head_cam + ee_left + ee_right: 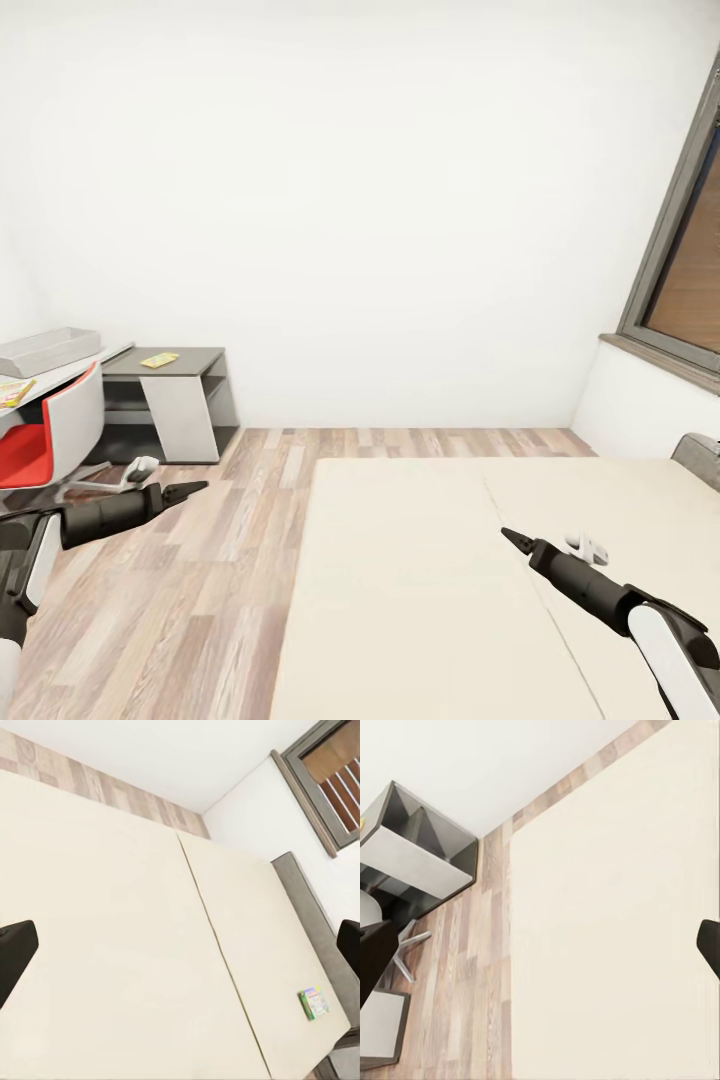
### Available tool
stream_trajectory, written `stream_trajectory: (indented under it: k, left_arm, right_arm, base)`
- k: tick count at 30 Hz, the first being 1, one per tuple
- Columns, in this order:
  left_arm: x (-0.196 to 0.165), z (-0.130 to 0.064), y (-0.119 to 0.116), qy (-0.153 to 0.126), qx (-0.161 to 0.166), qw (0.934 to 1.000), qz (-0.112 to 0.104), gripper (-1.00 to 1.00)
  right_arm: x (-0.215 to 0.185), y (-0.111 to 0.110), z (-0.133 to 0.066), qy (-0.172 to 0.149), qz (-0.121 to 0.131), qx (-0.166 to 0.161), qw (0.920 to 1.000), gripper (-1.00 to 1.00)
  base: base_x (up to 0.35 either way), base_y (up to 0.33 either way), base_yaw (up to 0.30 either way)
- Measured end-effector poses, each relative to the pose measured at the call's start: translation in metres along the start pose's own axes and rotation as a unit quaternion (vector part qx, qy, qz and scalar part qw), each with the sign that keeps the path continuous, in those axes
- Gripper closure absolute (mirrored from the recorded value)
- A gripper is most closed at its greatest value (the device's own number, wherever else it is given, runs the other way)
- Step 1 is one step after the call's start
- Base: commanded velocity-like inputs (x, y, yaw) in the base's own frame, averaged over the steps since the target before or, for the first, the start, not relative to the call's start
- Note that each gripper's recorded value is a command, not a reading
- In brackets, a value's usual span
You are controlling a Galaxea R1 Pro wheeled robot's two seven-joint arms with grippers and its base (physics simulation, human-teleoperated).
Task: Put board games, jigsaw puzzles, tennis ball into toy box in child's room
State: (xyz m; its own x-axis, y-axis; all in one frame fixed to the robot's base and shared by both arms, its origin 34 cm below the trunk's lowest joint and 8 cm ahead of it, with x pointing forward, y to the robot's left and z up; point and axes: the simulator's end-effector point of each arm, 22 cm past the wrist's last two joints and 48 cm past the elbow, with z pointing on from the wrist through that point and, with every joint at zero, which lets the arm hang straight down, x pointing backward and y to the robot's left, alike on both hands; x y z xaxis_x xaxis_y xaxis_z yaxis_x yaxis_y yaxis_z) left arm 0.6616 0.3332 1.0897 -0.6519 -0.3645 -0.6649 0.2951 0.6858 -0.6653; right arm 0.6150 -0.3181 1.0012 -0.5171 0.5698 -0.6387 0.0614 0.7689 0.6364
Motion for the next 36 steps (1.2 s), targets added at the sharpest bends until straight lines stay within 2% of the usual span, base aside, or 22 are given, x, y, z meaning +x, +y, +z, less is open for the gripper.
stream_trajectory:
  k: [36]
  left_arm:
    - [0.0,0.0003,-0.0005,0.0,0.001,1.0,0.001,-1.0]
  right_arm:
    - [-0.0006,-0.0003,-0.0003,-0.001,0.001,0.0,1.0,-1.0]
  base:
    - [0.0,-0.304,0.0]
